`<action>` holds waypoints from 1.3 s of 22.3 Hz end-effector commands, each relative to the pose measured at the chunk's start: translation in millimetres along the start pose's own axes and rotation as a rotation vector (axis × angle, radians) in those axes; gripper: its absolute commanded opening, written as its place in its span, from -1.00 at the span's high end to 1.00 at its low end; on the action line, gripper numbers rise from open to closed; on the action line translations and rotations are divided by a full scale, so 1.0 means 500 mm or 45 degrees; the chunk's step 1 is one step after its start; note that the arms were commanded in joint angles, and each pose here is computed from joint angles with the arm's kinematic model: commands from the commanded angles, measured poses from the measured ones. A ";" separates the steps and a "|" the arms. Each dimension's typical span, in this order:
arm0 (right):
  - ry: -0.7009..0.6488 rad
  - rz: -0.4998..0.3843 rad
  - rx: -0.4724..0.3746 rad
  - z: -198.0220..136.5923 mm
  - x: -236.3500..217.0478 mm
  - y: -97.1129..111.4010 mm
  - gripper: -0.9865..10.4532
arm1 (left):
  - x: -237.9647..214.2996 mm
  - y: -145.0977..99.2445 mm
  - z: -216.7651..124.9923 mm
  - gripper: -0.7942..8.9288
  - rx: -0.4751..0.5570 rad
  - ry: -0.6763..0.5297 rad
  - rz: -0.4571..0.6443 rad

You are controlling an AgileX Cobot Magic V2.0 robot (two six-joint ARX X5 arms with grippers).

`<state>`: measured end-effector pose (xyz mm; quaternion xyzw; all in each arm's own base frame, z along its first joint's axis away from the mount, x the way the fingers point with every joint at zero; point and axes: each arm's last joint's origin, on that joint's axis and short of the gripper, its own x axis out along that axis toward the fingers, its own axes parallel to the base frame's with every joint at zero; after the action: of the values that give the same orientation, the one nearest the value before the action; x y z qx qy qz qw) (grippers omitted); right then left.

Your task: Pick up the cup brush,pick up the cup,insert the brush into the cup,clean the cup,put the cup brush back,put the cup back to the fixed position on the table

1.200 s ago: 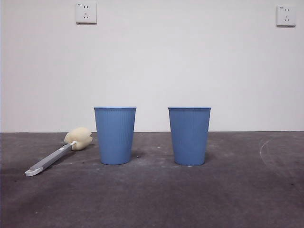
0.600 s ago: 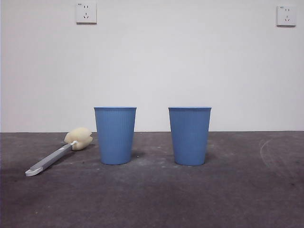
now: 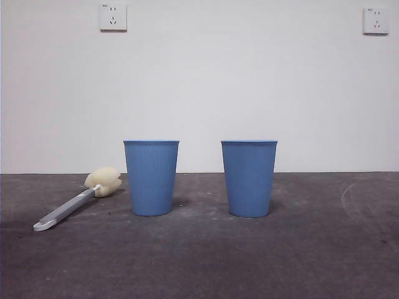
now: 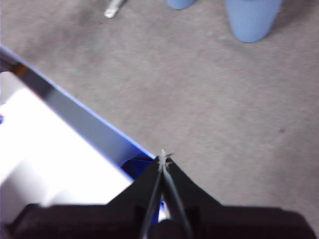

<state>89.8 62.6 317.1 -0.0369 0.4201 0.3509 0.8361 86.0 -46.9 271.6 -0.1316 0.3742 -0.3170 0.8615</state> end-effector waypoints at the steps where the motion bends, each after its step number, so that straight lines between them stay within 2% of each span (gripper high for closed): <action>1: -0.006 -0.069 -0.002 0.001 0.000 -0.003 0.83 | 0.009 0.004 0.000 0.84 0.009 0.019 0.004; 8: -0.014 -0.238 -0.001 0.001 -0.001 -0.011 0.83 | 0.027 0.010 0.006 0.84 -0.019 0.079 0.023; 12: -0.017 -0.318 -0.001 0.001 -0.002 -0.014 0.83 | 0.035 0.015 0.017 0.84 -0.011 0.043 0.095; 15: -0.019 -0.363 -0.001 0.001 -0.003 -0.016 0.83 | 0.034 0.015 0.041 0.84 0.089 -0.127 0.205; 19: -0.020 -0.400 -0.001 0.001 -0.003 -0.018 0.83 | 0.022 0.005 0.081 0.84 0.304 -0.431 0.292; 21: -0.020 -0.416 -0.001 0.001 -0.003 -0.018 0.83 | 0.002 0.001 0.094 0.84 0.437 -0.595 0.396; 23: -0.021 -0.419 -0.001 0.001 -0.003 -0.018 0.83 | -0.021 0.008 0.105 0.84 0.587 -0.776 0.585; 26: -0.021 -0.419 -0.001 0.001 -0.003 -0.018 0.83 | -0.037 0.039 0.085 0.84 0.619 -0.962 0.755; 29: -0.021 -0.419 -0.001 0.002 -0.003 -0.018 0.83 | -0.032 0.071 0.050 0.84 0.596 -1.045 0.857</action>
<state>95.3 54.9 316.3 -0.1028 0.4028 0.2095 0.8850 111.7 -11.9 289.4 0.0618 -0.0509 -0.0341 0.9962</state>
